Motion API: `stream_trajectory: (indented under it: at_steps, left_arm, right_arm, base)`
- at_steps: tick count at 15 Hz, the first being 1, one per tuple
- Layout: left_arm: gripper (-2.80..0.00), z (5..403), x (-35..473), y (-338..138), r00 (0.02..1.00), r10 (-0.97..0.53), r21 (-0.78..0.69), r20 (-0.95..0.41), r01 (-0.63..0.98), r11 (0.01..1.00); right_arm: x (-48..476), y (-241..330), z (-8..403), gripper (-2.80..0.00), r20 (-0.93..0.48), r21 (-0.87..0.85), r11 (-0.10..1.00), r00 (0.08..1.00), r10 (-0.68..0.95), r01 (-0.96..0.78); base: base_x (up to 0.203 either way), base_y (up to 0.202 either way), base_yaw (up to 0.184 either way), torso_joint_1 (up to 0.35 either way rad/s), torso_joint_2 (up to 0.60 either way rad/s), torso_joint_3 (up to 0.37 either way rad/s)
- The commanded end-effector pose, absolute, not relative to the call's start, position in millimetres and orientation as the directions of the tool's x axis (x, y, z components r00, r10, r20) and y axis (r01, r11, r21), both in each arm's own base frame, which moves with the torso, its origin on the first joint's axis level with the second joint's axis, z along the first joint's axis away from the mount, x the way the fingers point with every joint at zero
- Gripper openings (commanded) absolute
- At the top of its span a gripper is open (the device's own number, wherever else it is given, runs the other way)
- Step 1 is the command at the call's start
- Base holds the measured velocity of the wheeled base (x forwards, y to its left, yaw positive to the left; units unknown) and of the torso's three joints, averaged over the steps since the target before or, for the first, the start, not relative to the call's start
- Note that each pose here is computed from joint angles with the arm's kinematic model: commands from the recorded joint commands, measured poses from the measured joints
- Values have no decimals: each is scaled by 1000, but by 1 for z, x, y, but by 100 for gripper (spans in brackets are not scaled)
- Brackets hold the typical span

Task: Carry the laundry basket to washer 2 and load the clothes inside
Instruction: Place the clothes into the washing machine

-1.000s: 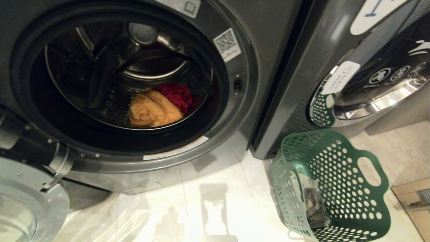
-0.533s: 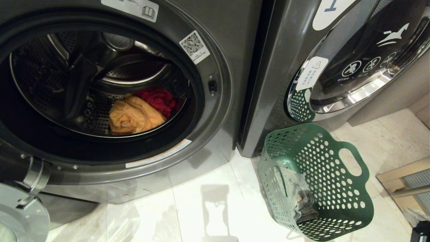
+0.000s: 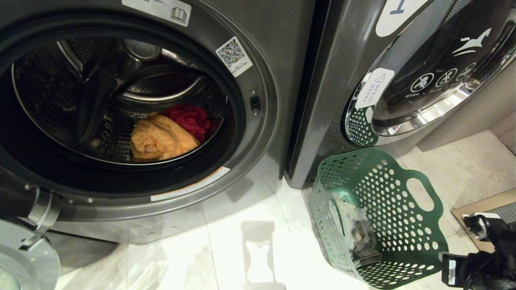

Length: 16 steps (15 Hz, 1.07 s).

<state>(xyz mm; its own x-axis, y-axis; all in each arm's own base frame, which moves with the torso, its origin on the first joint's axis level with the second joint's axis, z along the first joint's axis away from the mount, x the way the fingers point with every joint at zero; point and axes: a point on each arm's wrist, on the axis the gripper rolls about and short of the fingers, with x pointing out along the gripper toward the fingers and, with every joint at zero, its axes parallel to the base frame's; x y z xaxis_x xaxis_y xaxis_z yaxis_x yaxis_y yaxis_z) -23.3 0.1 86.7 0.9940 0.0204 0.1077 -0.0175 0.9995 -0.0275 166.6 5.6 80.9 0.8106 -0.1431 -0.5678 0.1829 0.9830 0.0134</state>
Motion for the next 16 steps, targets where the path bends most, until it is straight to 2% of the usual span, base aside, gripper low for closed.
stream_trajectory:
  at_steps: [1, 6, 9, 16]
  left_arm:
    - [-280, 76, -20, 0, 997, 20, -28, 69, -18, 999]
    - [-280, 76, -20, 0, 997, 21, -27, 68, -20, 999]
    - [-280, 76, -20, 0, 997, 21, -27, 69, -20, 999]
    - [-280, 76, -20, 0, 998, 21, -27, 67, -19, 999]
  right_arm:
    - [194, 2, 47, -280, -683, -21, 978, 711, -167, 209]
    - [243, -17, 2, -280, -722, 5, 975, 675, -151, 224]
    - [265, -31, -21, -280, -739, -15, 987, 663, -118, 160]
    - [337, -40, -41, -280, -643, -92, 996, 763, -65, 7]
  base:
    - [0, 0, 0, 0, 0, 0]
    - [0, 0, 0, 0, 0, 0]
    - [0, 0, 0, 0, 0, 0]
    - [0, 0, 0, 0, 0, 0]
